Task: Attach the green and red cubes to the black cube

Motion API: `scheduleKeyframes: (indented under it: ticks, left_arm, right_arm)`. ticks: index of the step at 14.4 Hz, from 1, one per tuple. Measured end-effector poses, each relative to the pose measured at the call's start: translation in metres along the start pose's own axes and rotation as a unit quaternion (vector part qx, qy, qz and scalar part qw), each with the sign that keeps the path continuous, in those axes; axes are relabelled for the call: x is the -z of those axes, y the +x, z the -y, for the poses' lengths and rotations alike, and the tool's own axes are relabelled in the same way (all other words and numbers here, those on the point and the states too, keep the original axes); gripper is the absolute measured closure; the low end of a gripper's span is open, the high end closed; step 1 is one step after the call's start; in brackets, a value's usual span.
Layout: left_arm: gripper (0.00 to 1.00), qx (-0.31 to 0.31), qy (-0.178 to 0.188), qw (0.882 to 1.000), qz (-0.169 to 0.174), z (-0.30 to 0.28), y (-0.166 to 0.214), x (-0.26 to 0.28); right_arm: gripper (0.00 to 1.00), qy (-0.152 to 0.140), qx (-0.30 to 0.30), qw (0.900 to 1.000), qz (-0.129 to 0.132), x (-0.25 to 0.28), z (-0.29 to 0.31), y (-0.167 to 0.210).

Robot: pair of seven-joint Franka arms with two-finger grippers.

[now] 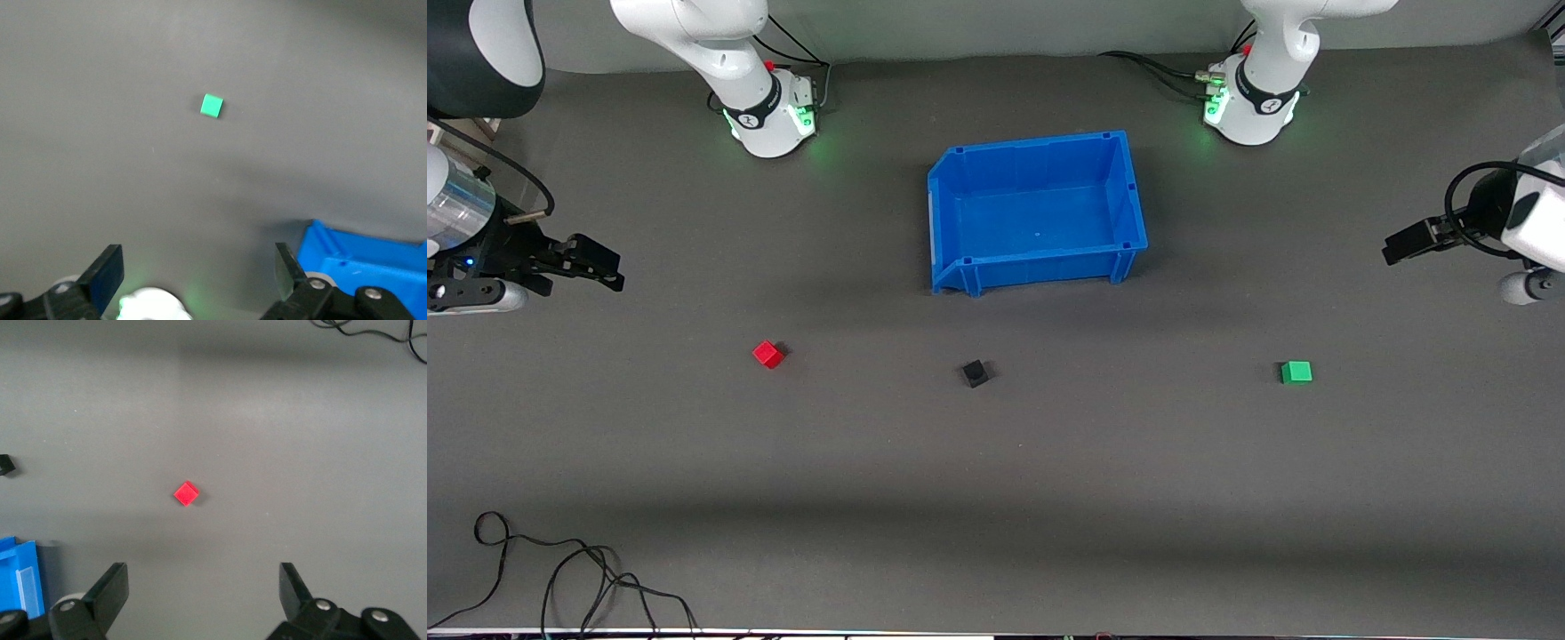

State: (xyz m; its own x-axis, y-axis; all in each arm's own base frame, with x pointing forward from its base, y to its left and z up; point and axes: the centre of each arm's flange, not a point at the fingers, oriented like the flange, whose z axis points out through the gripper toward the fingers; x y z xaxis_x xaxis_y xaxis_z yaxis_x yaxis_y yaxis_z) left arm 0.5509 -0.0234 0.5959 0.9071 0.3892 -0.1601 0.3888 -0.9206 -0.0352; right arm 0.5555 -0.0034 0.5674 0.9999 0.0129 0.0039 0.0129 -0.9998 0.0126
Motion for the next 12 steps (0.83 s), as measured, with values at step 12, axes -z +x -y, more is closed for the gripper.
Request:
scheduleKeyframes:
  ticks: [12]
  left_arm:
    - [0.0, 0.467, -0.106, 0.873, 0.092, 0.059, 0.035, -0.079]
  right_arm:
    - [0.0, -0.009, -0.314, 0.948, 0.047, -0.101, -0.053, -0.01]
